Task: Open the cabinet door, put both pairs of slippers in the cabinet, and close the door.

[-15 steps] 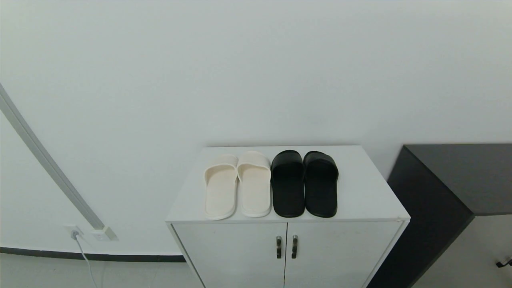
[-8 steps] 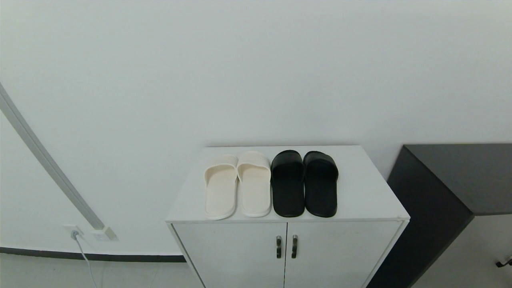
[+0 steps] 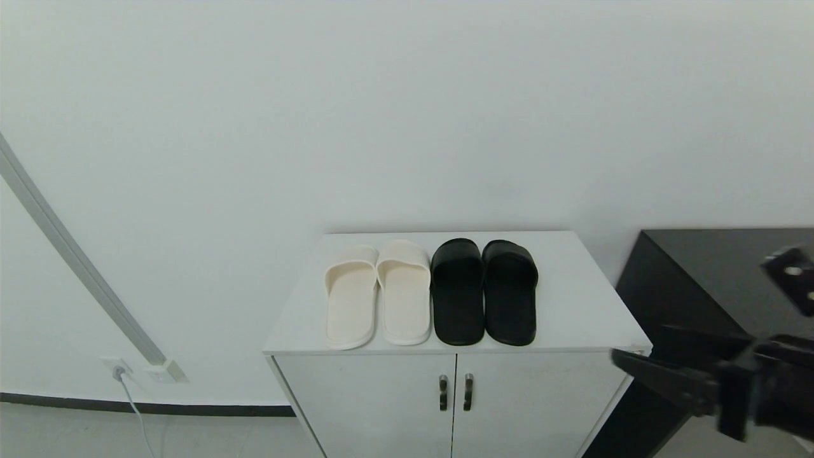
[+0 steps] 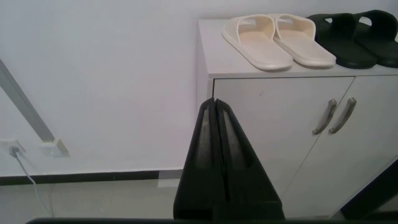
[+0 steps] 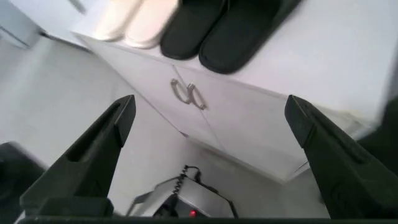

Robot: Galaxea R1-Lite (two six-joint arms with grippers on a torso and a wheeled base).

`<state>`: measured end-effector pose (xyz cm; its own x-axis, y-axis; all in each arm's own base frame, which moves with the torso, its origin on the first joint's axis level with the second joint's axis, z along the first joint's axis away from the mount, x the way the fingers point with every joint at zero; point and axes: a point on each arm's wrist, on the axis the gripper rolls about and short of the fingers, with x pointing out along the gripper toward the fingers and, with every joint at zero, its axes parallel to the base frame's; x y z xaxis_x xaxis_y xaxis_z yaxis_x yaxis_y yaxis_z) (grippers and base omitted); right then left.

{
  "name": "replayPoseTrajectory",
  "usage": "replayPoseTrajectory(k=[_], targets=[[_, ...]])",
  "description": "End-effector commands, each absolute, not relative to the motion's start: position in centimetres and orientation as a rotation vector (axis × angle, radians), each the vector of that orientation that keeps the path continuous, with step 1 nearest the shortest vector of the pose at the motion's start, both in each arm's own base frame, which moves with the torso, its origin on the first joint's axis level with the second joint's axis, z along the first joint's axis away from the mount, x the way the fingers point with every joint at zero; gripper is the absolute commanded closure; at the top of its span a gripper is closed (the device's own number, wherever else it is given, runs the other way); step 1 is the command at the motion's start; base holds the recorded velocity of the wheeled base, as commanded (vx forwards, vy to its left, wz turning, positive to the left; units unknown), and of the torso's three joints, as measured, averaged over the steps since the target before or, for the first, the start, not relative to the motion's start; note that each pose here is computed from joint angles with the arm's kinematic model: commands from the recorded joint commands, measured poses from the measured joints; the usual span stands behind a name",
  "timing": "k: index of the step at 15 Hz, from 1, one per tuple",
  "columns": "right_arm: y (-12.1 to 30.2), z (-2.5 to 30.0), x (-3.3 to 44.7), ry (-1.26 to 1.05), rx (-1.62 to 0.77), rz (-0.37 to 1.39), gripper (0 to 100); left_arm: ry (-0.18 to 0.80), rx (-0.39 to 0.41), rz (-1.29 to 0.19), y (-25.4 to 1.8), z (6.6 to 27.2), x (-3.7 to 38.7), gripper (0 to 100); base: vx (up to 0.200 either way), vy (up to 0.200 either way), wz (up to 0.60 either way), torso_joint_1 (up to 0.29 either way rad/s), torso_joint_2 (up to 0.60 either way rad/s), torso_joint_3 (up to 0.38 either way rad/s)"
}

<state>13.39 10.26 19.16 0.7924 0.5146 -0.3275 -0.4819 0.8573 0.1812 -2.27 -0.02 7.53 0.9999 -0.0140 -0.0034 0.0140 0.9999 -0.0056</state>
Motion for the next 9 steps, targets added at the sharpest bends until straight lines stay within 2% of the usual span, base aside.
replayPoseTrajectory(k=[1, 6, 7, 9], targets=[[18.8, 17.3, 18.0, 0.428, 0.053, 0.494, 0, 0.003, -0.006, -0.015, 0.0, 7.5, -2.3, 100, 0.000, 0.000, 0.00, 0.000, 0.00, 0.000], [25.7, 16.0, 24.0, 0.315, 0.054, 0.288, 0, 0.003, -0.006, -0.014, 0.0, 7.5, -2.3, 100, 0.000, 0.000, 0.00, 0.000, 0.00, 0.000], [26.1, 15.6, 24.5, 0.305, 0.054, 0.266, 0, 0.003, -0.006, -0.014, 0.0, 7.5, -2.3, 100, 0.000, 0.000, 0.00, 0.000, 0.00, 0.000], [27.2, 14.3, 28.5, 0.256, 0.058, 0.101, 0, 0.003, 0.002, -0.015, 0.0, 7.6, -2.3, 100, 0.000, 0.000, 0.00, 0.000, 0.00, 0.000]])
